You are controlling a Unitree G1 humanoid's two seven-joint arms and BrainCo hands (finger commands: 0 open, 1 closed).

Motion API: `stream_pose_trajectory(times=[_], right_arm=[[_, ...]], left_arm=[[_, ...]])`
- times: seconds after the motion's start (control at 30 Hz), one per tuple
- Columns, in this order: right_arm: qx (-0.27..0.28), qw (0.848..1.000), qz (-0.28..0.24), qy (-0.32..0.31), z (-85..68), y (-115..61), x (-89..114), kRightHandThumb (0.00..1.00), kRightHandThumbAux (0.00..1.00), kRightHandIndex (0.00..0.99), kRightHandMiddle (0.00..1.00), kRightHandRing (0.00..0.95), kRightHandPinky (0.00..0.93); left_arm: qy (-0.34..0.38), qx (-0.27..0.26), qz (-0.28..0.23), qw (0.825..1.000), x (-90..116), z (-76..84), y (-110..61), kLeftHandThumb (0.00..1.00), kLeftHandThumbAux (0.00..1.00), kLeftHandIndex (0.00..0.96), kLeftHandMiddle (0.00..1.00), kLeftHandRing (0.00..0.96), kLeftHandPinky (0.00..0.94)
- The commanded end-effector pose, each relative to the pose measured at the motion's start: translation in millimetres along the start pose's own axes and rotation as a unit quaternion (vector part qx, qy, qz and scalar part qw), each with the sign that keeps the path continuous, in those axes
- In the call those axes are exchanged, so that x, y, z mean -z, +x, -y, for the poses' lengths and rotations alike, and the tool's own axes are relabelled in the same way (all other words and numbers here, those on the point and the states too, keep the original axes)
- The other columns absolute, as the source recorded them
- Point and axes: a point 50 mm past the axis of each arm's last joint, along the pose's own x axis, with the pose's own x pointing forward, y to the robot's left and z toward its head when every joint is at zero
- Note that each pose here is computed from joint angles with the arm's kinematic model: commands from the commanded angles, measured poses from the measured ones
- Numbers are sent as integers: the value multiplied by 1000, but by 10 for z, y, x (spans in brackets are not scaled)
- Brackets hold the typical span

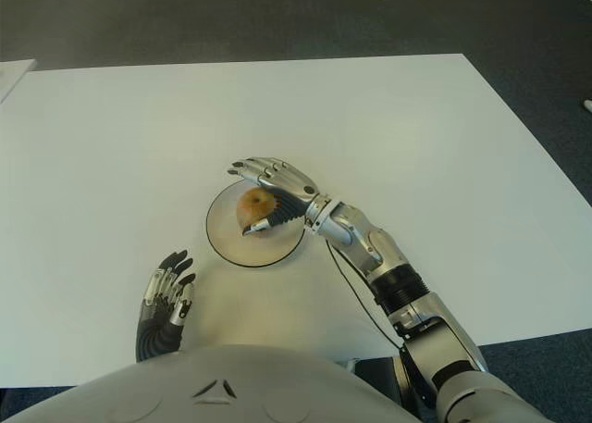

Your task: Put the apples into the plate.

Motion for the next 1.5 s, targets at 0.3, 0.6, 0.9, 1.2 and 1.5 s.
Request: stream_pose_trajectory(times=[0.3, 0.6, 0.9, 1.2, 1.5], right_arm=[[60, 985, -94, 135, 258, -286, 229, 244, 487, 18, 89, 75, 85], [110, 973, -120, 166, 374, -540, 331, 243, 496, 42, 126, 134, 179], [124, 962, -150, 190, 388, -815, 399, 266, 520, 52, 123, 132, 165], [128, 959, -176, 180, 340, -1111, 342, 275, 553, 62, 110, 112, 129], [112, 962, -199, 150, 293, -1376, 220, 256, 535, 82, 98, 86, 85]], left_arm=[[-15, -16, -15, 1000, 72, 31, 27, 165, 528, 150, 174, 197, 245], [-2, -20, -11, 1000, 98, -8, 60, 169, 504, 146, 170, 194, 232], [4, -16, -6, 1000, 95, -49, 112, 152, 495, 142, 162, 185, 225], [9, -16, -3, 1000, 94, -105, 134, 155, 495, 149, 176, 198, 236], [5, -22, -5, 1000, 83, -149, 114, 165, 498, 155, 176, 204, 252]])
